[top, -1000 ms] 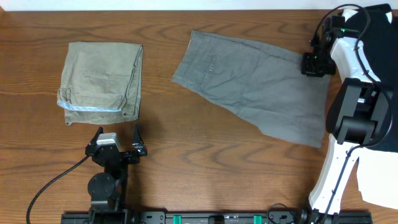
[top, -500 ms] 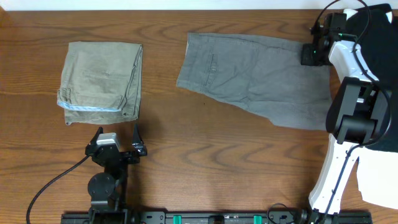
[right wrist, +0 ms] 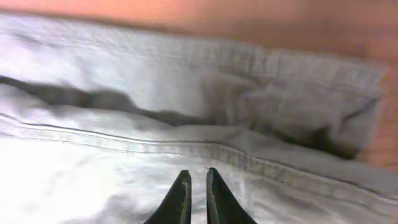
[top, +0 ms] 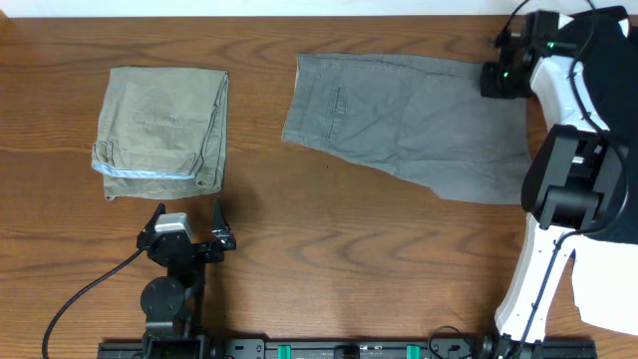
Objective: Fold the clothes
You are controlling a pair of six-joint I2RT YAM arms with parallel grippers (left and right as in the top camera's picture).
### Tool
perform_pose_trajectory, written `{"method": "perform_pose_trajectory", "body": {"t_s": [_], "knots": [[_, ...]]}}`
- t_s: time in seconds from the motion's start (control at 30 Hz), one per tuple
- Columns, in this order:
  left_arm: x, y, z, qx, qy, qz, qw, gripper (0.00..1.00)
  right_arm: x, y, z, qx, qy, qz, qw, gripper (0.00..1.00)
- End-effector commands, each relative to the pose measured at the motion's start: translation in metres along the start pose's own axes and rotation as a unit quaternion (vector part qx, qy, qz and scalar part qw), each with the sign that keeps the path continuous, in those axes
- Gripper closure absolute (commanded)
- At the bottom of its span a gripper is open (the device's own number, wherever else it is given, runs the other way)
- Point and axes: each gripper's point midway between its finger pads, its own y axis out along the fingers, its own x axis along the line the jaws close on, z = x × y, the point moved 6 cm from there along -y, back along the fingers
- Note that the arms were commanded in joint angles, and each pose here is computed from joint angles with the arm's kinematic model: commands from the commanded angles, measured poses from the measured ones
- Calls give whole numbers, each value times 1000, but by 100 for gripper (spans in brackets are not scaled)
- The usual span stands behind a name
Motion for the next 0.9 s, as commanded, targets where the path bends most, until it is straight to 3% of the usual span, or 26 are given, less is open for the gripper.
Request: {"method": "perform_pose_trajectory", "body": {"t_s": [0.0, 0.2, 0.4, 0.77, 0.87], "knots": [[1, 1, 14, 24, 7, -3, 1000, 2, 22, -61, -28, -55, -22, -16, 998, 89], [1, 1, 14, 24, 7, -3, 1000, 2, 31, -115, -19, -45, -18, -15, 999, 78], [1, 1, 14, 24, 7, -3, 1000, 2, 11, -130, -5, -17, 1, 32, 999, 65], [1, 1, 14, 24, 7, -3, 1000, 2, -60, -112, 2, -11, 49, 40, 998, 66], [1, 1, 14, 24, 7, -3, 1000, 2, -73, -99, 3, -17, 61, 12, 998, 62]]}}
